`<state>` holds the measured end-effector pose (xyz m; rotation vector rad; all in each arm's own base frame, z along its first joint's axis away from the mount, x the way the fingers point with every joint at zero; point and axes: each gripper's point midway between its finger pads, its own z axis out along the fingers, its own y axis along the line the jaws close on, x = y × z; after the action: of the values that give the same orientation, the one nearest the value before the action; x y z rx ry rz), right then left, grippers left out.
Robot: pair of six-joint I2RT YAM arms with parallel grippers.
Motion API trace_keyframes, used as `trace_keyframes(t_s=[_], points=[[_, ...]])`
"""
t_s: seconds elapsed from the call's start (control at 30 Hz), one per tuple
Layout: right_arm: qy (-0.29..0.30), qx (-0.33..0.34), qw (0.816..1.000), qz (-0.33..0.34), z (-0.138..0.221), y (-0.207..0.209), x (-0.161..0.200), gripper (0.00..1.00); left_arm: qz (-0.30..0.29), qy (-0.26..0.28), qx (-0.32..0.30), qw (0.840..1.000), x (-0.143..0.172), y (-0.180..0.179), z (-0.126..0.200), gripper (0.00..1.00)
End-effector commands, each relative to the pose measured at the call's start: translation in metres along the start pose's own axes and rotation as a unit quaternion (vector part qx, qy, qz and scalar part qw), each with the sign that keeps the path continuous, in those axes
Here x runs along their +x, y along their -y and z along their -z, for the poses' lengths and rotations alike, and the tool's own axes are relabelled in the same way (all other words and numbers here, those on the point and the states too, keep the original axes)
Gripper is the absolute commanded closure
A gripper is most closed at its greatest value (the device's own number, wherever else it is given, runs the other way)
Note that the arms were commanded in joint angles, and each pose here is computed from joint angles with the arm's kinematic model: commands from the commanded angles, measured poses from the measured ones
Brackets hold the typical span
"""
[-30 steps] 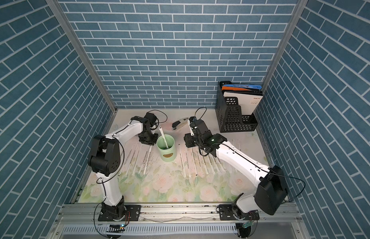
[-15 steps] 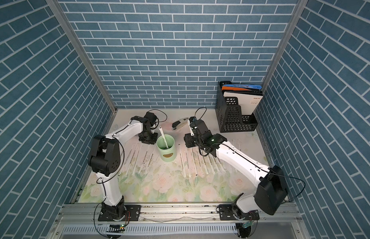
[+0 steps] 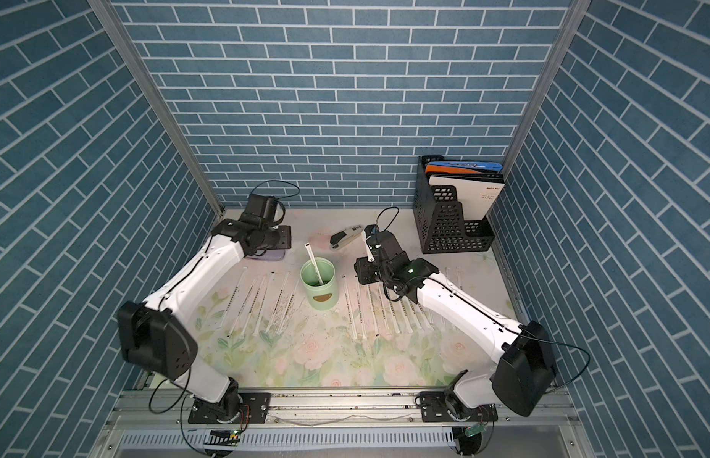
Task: Take the straws out of the storage container
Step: Pick up the straw from the container.
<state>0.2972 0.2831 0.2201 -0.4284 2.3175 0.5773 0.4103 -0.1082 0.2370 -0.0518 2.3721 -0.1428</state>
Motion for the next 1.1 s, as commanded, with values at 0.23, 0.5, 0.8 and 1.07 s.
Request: trace_keyframes(t_s=[0.23,0.5,0.8,1.07], points=[[-0.005,0.010,1.000,-0.003,-0.001,0.005,0.002,0.54,0.028,0.050,0.106,0.993,0.029,0.080,0.038,0.35],[-0.003,0.015,1.000,-0.003,0.002,0.007,0.003,0.54,0.038,0.025,0.040,0.998,0.055,0.090,0.007,0.34],[-0.008,0.018,1.000,0.000,-0.001,0.008,0.006,0.54,0.037,0.024,0.024,0.999,0.061,0.093,-0.010,0.39],[-0.008,0.020,1.000,0.002,0.001,0.009,0.006,0.54,0.029,0.020,0.017,0.999,0.061,0.098,-0.025,0.48]])
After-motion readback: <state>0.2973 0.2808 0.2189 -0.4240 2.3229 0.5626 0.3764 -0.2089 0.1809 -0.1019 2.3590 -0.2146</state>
